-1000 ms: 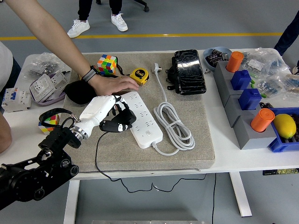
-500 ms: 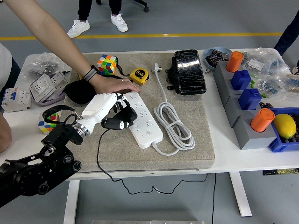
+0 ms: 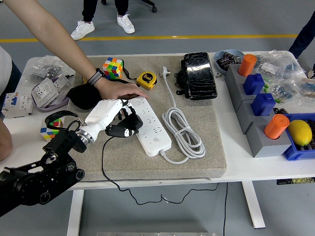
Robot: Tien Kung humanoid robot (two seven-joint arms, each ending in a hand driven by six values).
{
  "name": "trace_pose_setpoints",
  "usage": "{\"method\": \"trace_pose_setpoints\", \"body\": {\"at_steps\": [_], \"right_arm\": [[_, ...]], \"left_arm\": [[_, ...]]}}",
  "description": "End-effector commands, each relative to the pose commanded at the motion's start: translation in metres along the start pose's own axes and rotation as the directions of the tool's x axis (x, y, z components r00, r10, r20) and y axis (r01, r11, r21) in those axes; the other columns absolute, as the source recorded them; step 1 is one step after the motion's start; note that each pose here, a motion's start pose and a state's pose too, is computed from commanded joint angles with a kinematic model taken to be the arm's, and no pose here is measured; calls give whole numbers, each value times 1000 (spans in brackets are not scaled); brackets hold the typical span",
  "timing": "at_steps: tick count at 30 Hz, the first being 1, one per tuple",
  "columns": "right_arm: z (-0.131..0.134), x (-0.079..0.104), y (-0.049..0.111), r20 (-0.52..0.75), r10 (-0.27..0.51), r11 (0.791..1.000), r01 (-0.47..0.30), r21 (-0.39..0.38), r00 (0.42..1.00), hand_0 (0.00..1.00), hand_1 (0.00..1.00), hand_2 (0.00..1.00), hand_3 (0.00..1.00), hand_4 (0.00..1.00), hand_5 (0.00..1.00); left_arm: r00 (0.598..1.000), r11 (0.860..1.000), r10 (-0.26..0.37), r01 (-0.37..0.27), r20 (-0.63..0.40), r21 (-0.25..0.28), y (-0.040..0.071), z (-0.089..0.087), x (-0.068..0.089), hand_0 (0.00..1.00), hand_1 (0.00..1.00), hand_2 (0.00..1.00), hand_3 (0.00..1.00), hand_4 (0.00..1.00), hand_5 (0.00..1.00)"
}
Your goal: Put the plug near the board,insert it into the board,press the button,pull the plug out
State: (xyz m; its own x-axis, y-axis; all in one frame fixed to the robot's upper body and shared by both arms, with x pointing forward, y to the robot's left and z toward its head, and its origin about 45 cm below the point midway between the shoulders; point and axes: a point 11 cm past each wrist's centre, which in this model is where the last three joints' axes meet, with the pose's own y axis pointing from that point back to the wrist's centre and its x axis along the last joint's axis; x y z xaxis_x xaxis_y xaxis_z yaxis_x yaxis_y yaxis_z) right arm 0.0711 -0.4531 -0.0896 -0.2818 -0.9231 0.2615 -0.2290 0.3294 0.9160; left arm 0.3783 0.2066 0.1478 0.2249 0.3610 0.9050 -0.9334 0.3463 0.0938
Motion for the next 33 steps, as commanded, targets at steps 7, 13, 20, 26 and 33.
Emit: {"method": "trace_pose_setpoints", "body": {"at_steps": [7, 13, 20, 26, 33], "right_arm": [[-2, 0, 0, -5, -1, 1000, 1, 2, 1000, 573, 644, 623, 541, 927, 493], [-2, 1, 0, -9, 0, 1000, 0, 4, 1000, 573, 645, 622, 541, 926, 493], [-3, 1, 0, -8, -1, 1000, 1, 6, 1000, 574, 644, 621, 541, 926, 493], [-5, 1, 0, -4, 0, 1000, 0, 10, 1000, 574, 644, 620, 541, 926, 492], [-6, -1, 0, -1, -4, 1000, 4, 11, 1000, 574, 644, 619, 541, 926, 491]], "left_arm": [[1000, 1000, 0, 0, 2, 5, -1, -2, 0, 242, 372, 418, 535, 840, 2], [1000, 1000, -4, 4, 7, 10, -1, -4, -1, 242, 372, 418, 535, 839, 2], [1000, 1000, -9, 8, 11, 10, -1, -4, -2, 242, 372, 419, 535, 839, 2], [1000, 1000, -9, 9, 11, 18, -2, -5, -1, 243, 372, 424, 537, 841, 2], [999, 998, -35, 35, -4, 52, -3, -10, -2, 284, 472, 525, 555, 998, 113]]}}
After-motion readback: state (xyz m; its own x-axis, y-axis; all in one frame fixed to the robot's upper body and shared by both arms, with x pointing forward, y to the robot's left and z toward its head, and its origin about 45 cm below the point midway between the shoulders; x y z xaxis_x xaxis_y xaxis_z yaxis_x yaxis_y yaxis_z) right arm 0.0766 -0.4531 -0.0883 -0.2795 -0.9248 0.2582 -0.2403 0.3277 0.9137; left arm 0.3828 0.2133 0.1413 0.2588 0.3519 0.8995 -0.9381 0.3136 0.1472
